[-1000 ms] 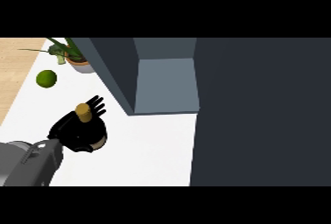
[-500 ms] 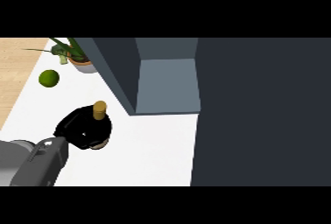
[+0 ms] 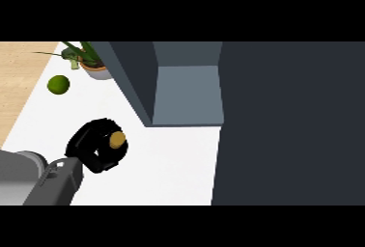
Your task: Pick up the wine, place it into the cabinet and close the cabinet
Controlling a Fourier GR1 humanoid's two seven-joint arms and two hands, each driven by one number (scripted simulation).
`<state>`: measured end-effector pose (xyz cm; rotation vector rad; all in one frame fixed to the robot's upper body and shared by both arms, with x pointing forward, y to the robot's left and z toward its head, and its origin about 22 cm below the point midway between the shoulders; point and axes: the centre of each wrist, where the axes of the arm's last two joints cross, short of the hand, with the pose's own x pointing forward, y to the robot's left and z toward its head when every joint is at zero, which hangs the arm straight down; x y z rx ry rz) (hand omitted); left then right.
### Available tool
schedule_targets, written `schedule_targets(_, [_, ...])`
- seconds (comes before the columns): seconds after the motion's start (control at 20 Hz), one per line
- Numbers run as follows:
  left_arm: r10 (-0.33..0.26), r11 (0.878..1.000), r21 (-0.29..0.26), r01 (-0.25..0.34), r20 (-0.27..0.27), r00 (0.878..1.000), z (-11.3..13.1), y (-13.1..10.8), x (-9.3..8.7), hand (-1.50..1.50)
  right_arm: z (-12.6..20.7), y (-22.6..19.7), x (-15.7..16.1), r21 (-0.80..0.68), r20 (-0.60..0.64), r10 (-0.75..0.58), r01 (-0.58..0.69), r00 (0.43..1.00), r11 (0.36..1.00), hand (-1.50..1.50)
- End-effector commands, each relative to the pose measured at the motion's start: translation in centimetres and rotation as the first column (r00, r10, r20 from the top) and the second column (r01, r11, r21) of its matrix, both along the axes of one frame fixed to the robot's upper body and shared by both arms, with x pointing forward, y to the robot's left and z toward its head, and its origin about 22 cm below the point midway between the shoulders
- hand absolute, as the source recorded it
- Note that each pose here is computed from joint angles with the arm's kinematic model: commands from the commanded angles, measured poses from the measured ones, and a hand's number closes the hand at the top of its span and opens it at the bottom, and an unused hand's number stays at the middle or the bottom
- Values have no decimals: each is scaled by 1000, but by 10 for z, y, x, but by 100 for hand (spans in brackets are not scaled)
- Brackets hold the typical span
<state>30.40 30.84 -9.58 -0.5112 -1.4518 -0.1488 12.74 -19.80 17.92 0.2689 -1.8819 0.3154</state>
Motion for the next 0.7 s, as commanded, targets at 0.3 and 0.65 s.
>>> schedule_targets(0.3, [517,851,-209,-482,168,840,-31,-18,-68,150,25,-11,-39,60,36,13,-15,999,998,-150])
schedule_targets(0.65, [444,888,-227,-400,192,875,10,-60,-66,150,27,-10,-43,62,26,33,-34,999,997,-150])
